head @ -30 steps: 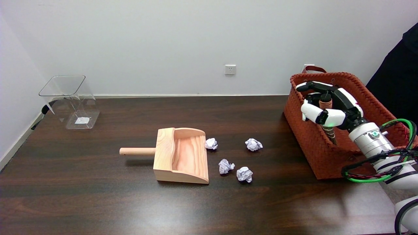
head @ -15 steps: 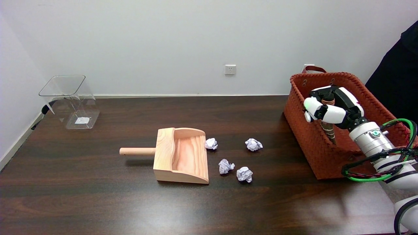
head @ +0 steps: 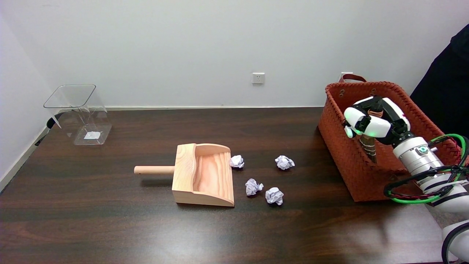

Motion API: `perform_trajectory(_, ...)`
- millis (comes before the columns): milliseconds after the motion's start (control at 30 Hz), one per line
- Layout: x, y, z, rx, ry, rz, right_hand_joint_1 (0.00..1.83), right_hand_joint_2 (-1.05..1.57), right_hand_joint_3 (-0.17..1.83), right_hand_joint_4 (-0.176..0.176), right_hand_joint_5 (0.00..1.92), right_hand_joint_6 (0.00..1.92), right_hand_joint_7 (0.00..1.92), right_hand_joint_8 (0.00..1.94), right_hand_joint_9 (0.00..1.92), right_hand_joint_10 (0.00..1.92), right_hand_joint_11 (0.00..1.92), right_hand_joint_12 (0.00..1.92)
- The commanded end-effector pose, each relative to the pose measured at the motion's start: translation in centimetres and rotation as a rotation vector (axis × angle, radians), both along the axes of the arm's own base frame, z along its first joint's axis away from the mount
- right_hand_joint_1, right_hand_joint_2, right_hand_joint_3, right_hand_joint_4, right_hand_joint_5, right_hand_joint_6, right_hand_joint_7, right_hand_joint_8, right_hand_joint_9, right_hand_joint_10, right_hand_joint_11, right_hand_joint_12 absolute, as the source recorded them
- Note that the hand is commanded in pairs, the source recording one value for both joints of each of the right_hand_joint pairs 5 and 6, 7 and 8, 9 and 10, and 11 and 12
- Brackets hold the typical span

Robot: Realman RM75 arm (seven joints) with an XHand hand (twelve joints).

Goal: Pick up the broom in the basket.

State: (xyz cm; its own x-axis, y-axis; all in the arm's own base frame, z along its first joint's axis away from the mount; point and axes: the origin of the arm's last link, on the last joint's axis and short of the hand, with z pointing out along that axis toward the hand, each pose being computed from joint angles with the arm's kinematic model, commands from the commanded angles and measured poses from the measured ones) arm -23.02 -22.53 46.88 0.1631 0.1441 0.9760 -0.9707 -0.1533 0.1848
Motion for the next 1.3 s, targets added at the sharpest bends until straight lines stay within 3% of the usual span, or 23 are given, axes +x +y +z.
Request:
perform_trajectory(33, 0.1, 0.1, 0.4, -0.015, -0.01, 0.016, 1.03, 0.55, 1.22, 0.0, 1.92, 1.92, 1.84, 1.84, 1.73, 1.73, 1.47, 1.47)
perform_trajectory(433, 0.0, -0.1, 0.8, -0.039, -0.05, 0.04, 0.98, 0.65, 1.18, 0.0, 1.92, 1.92, 1.85, 1.85, 1.74, 1.74, 1.48, 1.48)
perform_trajectory(1067, -0.2, -0.1, 1.8, -0.075, -0.062, 0.089, 1.0, 0.68, 1.1, 0.0, 1.92, 1.92, 1.92, 1.92, 1.92, 1.92, 1.61, 1.61)
perform_trajectory(1200, 0.0, -0.3, 2.0, -0.084, -0.065, 0.115, 1.03, 0.55, 1.09, 0.0, 1.92, 1.92, 1.92, 1.92, 1.92, 1.92, 1.66, 1.66)
perform_trajectory(1300, -0.2, -0.4, 1.9, -0.088, -0.082, 0.118, 1.13, 0.08, 1.14, 0.0, 1.92, 1.92, 1.92, 1.92, 1.92, 1.92, 1.72, 1.72)
